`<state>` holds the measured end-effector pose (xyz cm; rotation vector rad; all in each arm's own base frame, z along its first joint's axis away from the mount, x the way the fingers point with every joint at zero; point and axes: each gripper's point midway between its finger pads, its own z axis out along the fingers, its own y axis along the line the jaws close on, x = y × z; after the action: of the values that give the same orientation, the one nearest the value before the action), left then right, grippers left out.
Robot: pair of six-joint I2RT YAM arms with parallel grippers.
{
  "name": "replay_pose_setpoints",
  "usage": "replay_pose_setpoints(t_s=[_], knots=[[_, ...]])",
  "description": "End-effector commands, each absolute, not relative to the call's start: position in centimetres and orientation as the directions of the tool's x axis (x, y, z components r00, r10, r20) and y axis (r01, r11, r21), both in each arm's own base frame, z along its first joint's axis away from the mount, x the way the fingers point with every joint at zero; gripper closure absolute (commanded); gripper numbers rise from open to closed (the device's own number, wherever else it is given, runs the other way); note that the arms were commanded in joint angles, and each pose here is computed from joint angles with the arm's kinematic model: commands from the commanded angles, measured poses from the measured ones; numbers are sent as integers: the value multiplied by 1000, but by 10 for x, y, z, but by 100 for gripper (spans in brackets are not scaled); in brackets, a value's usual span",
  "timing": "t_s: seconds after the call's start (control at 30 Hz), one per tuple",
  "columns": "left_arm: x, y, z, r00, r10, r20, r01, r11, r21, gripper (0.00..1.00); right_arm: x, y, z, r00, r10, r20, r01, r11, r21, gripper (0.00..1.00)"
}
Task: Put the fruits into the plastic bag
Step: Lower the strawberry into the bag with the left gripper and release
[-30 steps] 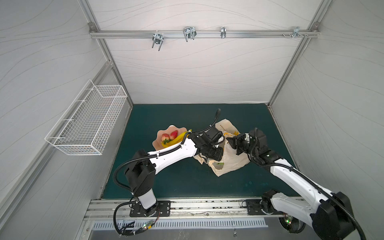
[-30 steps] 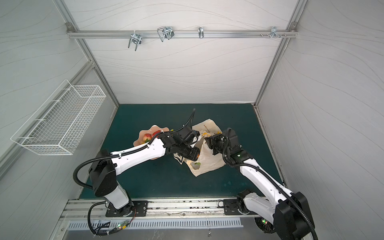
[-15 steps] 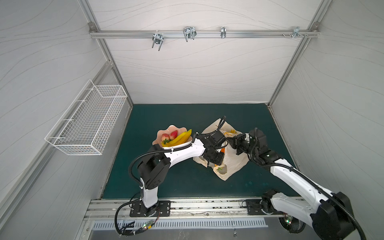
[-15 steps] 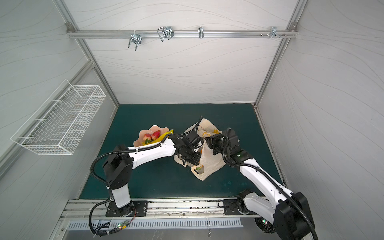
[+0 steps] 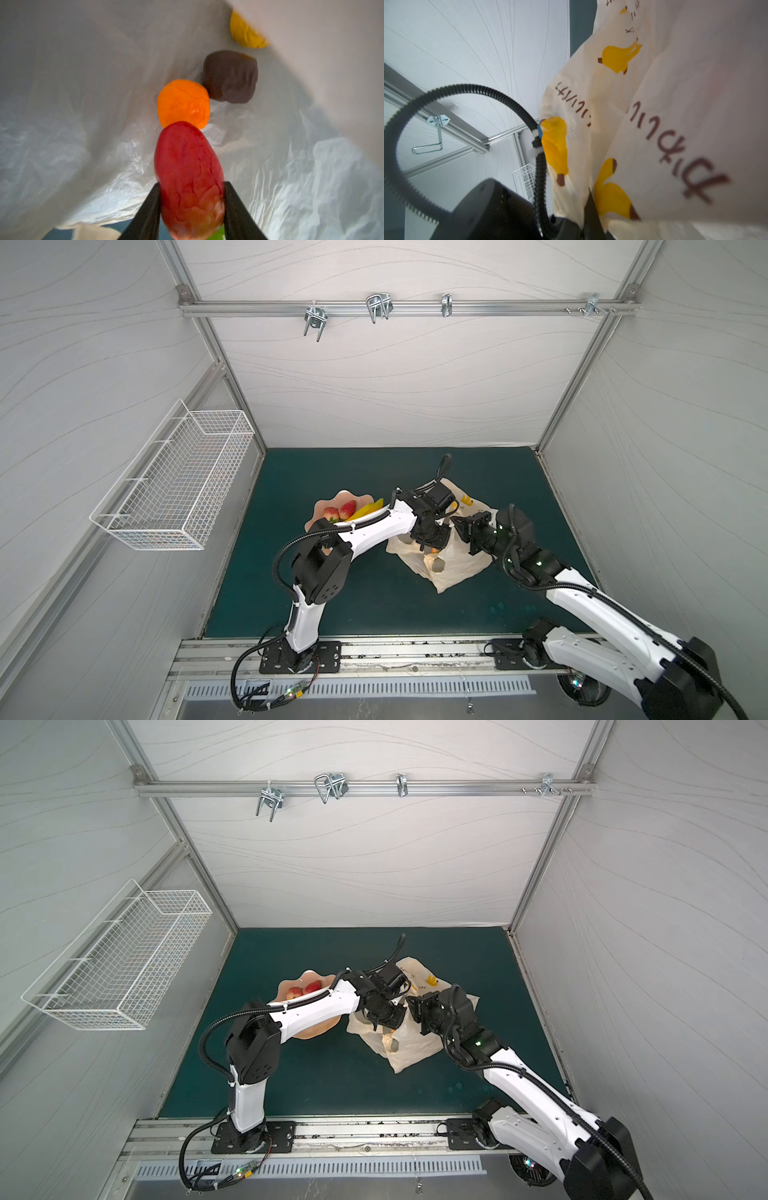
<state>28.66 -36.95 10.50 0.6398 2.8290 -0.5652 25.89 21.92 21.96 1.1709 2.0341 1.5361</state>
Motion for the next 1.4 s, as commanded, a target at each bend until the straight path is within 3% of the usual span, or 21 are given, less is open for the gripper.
replay_pose_setpoints(t_s=[0.0,0.43,0.63,0.93,1.1,1.2,1.27,1.37], knots=[[305,-371,110,-874,388,-294,469,833,-295,95,254,207,214,-485,830,275,462,-23,886,100],[285,-396,131,-816,475,-330,578,671,-465,94,252,202,211,-414,842,347,484,-120,867,100],[286,-407,123,-888,349,-299,460,695,-553,93,254,203,206,-418,832,365,496,-127,859,100],[296,-420,100,-918,281,-278,393,735,-553,87,256,206,212,-442,817,370,489,-127,863,100],[304,-424,96,-929,249,-274,364,750,-552,73,253,205,211,-448,811,376,494,-126,860,100],[308,-427,96,-935,230,-272,347,755,-556,59,251,204,209,-448,809,380,498,-127,858,100],[310,-428,96,-939,218,-265,334,760,-558,44,249,203,207,-446,809,382,502,-127,856,100],[310,-426,99,-948,200,-249,310,767,-562,32,247,200,205,-439,813,382,509,-124,851,100]])
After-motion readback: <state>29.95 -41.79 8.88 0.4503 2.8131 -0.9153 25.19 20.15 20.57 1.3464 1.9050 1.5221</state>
